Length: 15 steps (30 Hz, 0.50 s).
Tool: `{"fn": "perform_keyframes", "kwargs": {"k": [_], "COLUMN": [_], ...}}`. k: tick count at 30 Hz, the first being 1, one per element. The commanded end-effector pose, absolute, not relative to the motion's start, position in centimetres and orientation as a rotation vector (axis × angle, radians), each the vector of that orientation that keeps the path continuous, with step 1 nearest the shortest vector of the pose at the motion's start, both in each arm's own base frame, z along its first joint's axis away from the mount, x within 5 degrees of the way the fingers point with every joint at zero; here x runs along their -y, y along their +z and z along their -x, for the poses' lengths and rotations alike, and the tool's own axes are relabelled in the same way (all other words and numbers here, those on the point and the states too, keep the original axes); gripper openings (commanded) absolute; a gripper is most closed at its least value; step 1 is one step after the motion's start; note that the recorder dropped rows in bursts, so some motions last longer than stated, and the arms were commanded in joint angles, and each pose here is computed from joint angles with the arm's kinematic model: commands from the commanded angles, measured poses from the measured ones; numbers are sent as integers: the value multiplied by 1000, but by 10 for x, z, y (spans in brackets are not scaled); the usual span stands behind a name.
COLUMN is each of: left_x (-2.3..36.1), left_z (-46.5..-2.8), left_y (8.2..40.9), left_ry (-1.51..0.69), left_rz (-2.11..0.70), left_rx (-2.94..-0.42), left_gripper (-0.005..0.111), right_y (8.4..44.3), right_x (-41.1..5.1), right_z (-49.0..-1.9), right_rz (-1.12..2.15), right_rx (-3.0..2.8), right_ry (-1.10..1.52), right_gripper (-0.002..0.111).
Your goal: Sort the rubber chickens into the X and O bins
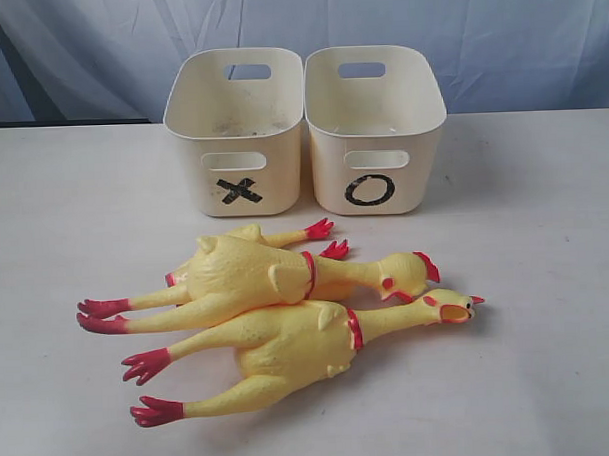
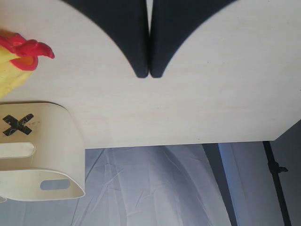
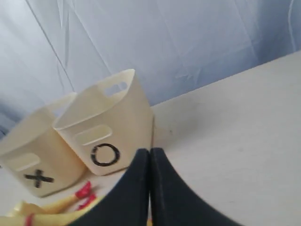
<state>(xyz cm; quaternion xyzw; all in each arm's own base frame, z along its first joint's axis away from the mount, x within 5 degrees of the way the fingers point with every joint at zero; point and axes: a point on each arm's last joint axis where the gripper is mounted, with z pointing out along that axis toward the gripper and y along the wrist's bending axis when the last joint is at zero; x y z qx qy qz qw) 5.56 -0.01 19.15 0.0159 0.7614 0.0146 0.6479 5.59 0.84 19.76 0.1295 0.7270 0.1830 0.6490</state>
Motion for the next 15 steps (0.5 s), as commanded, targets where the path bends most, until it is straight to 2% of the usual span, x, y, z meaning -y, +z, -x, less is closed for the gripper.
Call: {"fn": "perform_keyframes", "kwargs": {"k": [1, 8, 15], "left_x": [0, 0, 0], "left_z": [-56, -56, -56], "left_y": [192, 192, 192], "left_ry": [32, 32, 32], "left_rz": [-31, -31, -31], "left_rx": [-1715, -1715, -1715], "left_gripper": [0, 0, 0], "right_y": [201, 211, 261], "right_x": [-10, -6, -9], "right_z": [-56, -56, -44], "right_rz": [-426, -653, -381], "right_rx": [-1598, -1433, -1381], "right_ry": [575, 791, 627], "right_gripper": [-1, -1, -1]}}
